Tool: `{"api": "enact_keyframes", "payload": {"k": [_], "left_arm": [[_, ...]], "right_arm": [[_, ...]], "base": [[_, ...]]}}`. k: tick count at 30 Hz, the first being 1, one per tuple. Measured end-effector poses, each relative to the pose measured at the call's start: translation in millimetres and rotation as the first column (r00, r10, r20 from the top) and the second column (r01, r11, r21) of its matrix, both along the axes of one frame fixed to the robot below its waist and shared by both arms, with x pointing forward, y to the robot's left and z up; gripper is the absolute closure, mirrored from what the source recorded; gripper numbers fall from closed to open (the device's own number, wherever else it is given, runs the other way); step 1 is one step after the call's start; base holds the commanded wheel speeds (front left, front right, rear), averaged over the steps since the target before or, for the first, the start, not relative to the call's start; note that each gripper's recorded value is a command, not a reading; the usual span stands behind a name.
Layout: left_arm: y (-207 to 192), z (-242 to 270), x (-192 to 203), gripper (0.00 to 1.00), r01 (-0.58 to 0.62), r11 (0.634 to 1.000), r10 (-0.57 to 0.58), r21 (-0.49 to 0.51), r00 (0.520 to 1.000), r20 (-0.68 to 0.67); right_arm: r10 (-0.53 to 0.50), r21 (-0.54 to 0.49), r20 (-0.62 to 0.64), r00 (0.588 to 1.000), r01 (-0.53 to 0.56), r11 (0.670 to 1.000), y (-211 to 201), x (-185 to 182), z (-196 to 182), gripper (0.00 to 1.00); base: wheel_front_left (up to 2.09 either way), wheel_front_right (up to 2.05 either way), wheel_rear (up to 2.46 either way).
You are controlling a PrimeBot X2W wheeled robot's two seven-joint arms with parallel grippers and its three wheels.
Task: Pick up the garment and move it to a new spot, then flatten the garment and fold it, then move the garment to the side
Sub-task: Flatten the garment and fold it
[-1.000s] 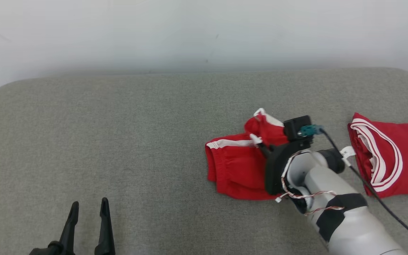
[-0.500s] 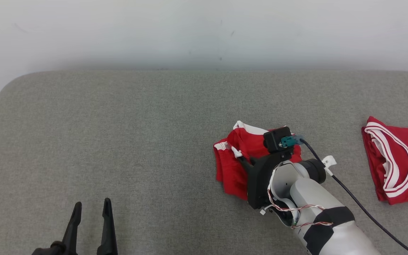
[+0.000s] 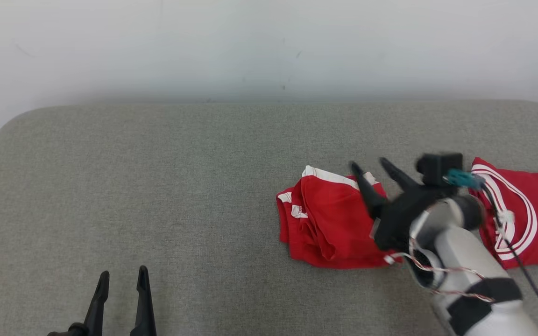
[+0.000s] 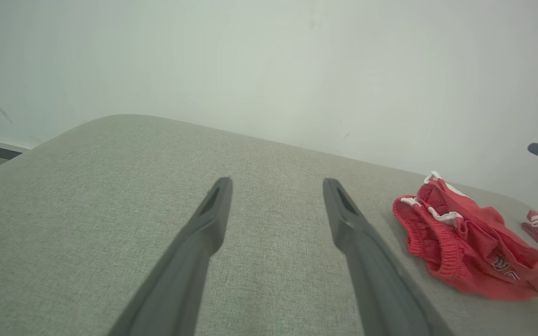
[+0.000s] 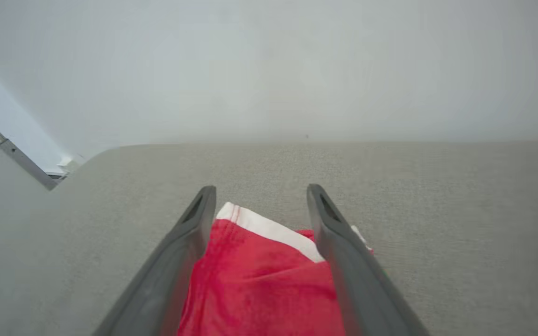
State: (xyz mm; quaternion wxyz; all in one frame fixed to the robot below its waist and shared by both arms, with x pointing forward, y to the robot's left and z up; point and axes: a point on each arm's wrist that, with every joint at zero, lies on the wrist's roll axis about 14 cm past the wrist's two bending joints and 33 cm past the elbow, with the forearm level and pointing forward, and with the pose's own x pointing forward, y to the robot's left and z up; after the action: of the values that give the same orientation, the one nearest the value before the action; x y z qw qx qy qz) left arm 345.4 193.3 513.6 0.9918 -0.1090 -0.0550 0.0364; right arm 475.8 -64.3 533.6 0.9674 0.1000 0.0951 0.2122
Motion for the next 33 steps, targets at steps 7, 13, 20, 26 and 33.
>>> {"api": "enact_keyframes", "payload": {"k": [7,13,20,26,33], "left_arm": [[-1,-1,1,0.00,0.002,1.000,-0.002,-0.001,1.000,-0.002],[2,-4,3,0.00,-0.006,1.000,0.006,0.001,1.000,-0.013],[4,-4,7,0.00,-0.012,1.000,0.012,0.003,1.000,-0.012],[9,-5,5,0.00,-0.023,1.000,0.023,0.004,1.000,-0.018],[13,-2,4,0.00,-0.034,0.999,0.034,0.006,0.999,-0.008]], "right_arm": [[-0.091,-0.212,-0.066,0.994,0.075,0.974,-51,-23,-66,1.00],[-0.009,-0.217,-0.135,0.991,-0.021,0.976,-13,-47,-96,1.00],[0.103,-0.193,-0.242,0.965,-0.152,0.970,30,-71,-124,1.00],[0.206,-0.032,-0.228,0.952,-0.219,0.975,72,-71,-101,1.00],[0.136,0.017,-0.064,0.989,-0.136,0.991,58,-29,-39,1.00]], "base": [[0.00,0.00,0.00],[0.00,0.00,0.00],[0.00,0.00,0.00],[0.00,0.00,0.00],[0.00,0.00,0.00]]}}
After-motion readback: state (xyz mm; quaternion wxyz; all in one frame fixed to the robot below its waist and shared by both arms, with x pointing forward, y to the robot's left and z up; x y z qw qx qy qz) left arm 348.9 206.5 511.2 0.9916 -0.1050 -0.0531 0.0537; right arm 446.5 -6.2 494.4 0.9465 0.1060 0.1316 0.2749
